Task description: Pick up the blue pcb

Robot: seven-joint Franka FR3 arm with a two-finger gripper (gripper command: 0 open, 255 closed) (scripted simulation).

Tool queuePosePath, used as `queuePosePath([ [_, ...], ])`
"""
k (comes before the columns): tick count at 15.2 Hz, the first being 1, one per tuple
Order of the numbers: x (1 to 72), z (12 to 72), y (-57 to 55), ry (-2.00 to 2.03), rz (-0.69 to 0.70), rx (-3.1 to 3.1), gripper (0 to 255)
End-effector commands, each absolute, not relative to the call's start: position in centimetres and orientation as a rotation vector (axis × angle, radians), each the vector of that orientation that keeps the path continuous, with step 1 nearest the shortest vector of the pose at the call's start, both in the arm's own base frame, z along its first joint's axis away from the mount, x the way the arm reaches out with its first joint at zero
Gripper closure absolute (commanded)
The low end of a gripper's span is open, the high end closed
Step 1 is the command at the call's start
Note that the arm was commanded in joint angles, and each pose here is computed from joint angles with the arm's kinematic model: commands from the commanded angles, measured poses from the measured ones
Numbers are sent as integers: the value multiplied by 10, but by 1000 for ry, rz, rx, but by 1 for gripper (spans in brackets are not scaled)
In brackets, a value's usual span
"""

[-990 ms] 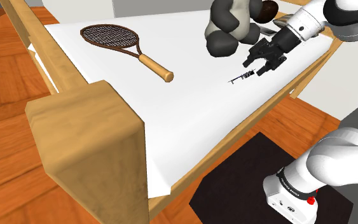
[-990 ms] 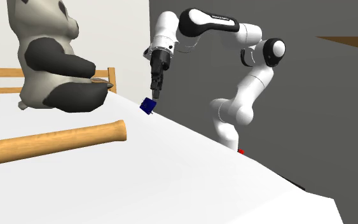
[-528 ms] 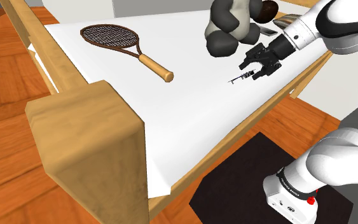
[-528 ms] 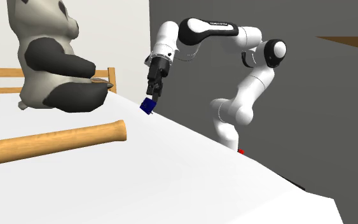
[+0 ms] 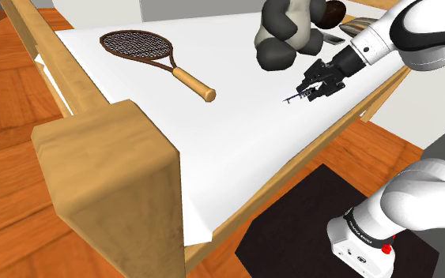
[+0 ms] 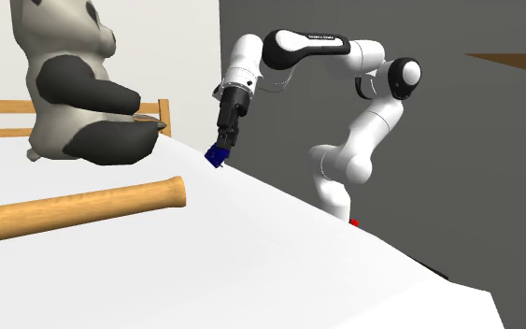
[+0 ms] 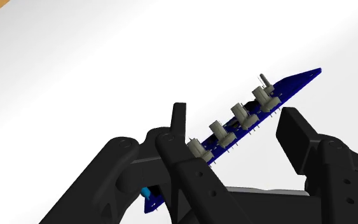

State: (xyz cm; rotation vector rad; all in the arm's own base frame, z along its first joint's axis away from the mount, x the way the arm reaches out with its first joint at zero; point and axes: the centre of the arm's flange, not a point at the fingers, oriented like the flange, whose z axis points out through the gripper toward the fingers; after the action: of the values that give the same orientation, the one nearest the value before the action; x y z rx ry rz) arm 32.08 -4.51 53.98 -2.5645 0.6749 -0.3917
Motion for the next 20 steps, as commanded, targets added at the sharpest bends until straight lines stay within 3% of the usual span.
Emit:
queuePosePath([
  [1,321,539,-45,675,-390,-2565,255],
  [20,321,618,-45,675,-390,-2565,255],
])
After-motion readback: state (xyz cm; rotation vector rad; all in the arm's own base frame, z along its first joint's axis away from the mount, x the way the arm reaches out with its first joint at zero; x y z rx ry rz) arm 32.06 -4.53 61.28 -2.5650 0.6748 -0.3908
